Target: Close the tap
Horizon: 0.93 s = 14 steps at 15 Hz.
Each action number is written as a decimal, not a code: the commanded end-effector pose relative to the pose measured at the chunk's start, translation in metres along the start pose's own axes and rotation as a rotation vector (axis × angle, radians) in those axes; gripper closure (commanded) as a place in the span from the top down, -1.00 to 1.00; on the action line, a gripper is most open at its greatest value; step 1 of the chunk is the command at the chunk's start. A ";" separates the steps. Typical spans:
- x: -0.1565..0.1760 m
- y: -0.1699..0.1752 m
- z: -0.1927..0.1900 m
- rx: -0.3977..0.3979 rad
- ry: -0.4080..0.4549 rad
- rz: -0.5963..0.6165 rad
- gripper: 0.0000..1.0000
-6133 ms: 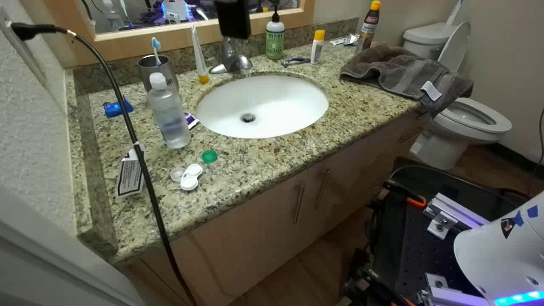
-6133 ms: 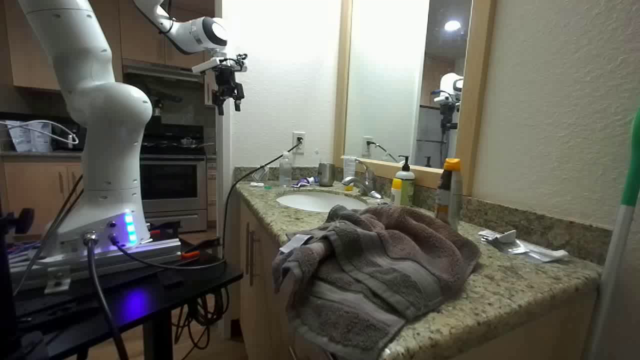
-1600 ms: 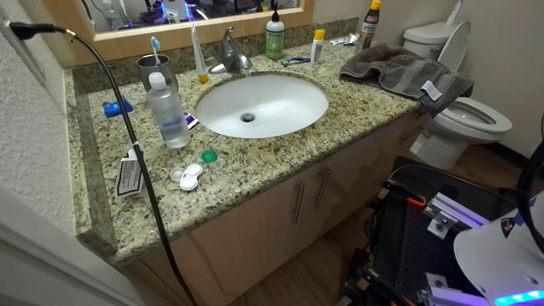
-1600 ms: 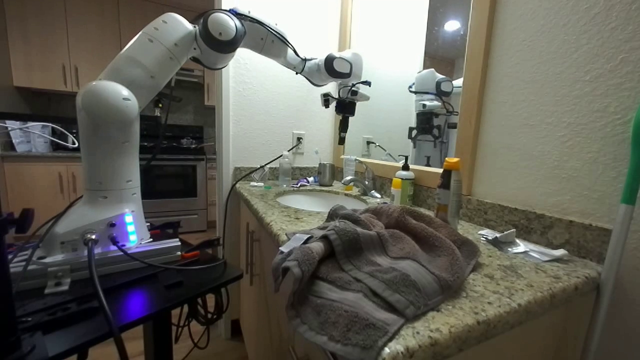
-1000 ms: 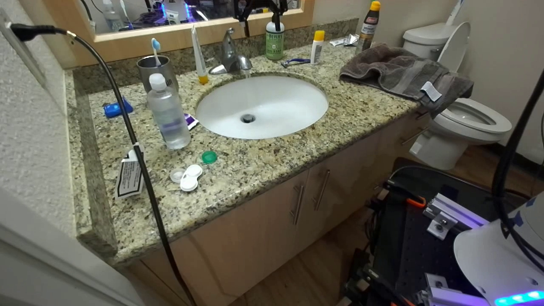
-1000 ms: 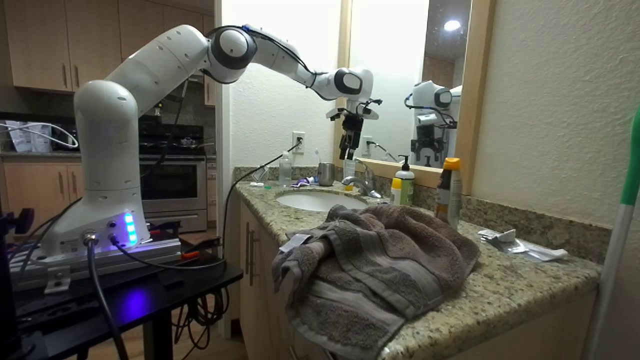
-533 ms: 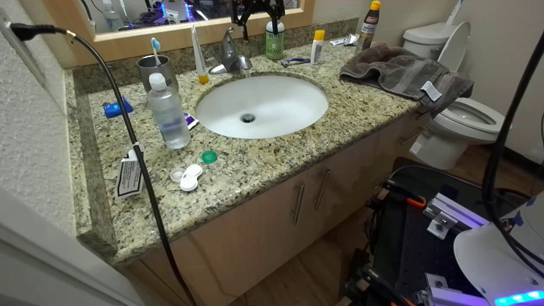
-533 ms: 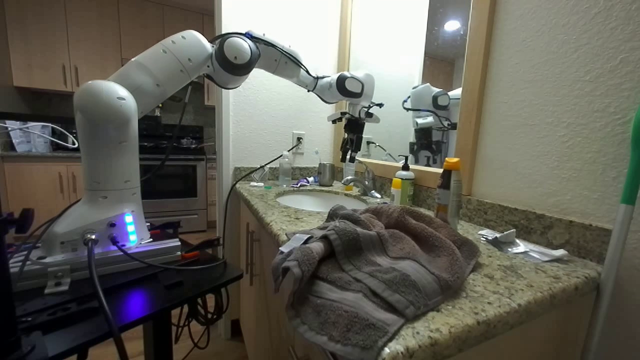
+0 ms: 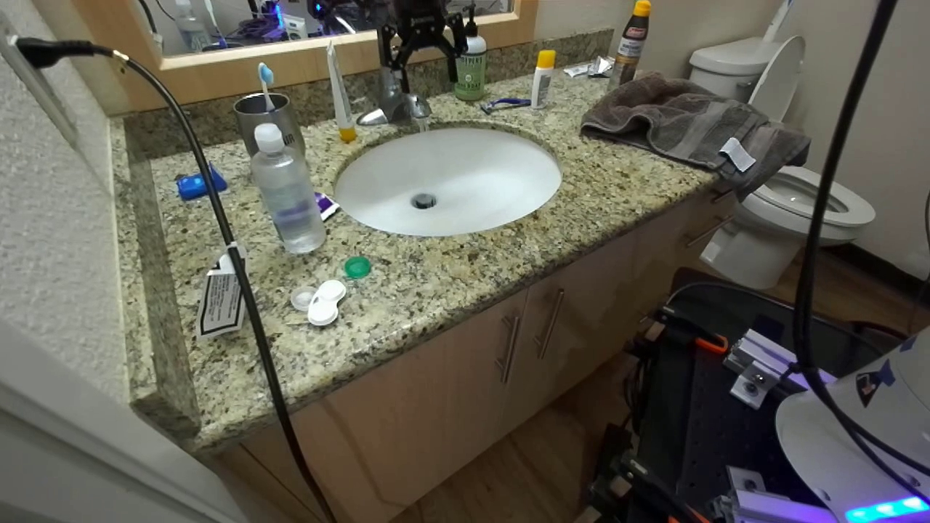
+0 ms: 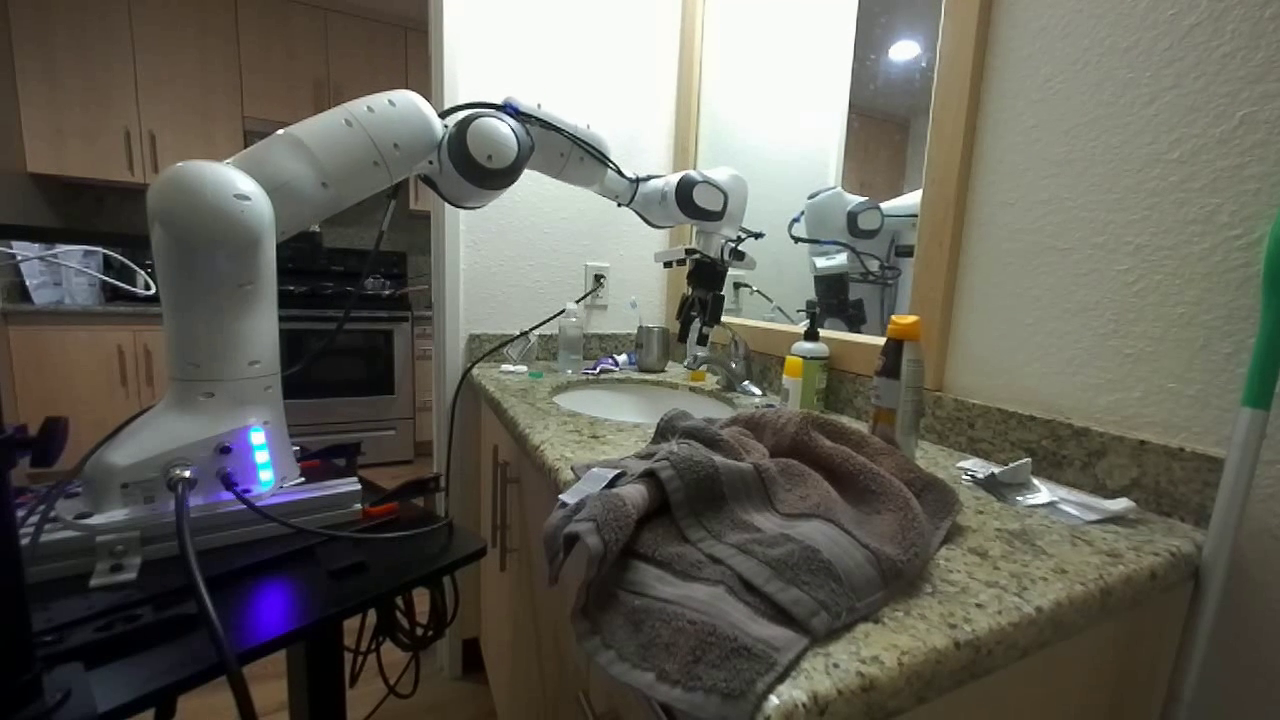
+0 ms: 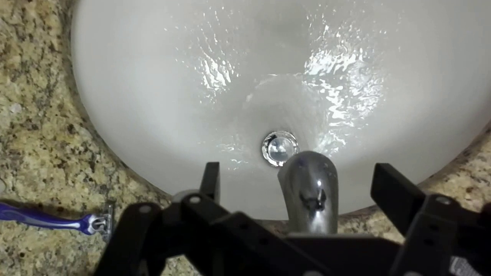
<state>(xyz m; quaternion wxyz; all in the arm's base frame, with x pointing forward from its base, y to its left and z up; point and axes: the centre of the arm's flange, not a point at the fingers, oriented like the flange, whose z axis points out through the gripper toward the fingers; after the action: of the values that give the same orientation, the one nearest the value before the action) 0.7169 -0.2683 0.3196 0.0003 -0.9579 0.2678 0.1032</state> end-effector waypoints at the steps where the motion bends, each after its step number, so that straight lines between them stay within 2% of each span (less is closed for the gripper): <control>1: 0.032 -0.007 -0.028 0.051 0.091 0.009 1.00; 3: 0.037 -0.012 -0.043 0.062 0.132 0.027 1.00; 5: 0.043 -0.007 -0.046 0.047 0.138 0.060 1.00; 6: 0.008 -0.007 -0.038 0.032 0.126 0.032 1.00; 11: 0.016 -0.004 -0.030 0.030 0.125 0.054 1.00; 14: 0.017 -0.007 -0.033 0.054 0.131 0.029 1.00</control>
<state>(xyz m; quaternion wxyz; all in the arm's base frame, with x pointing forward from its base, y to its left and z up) 0.7360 -0.2714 0.3479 -0.0045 -0.9556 0.2922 0.0383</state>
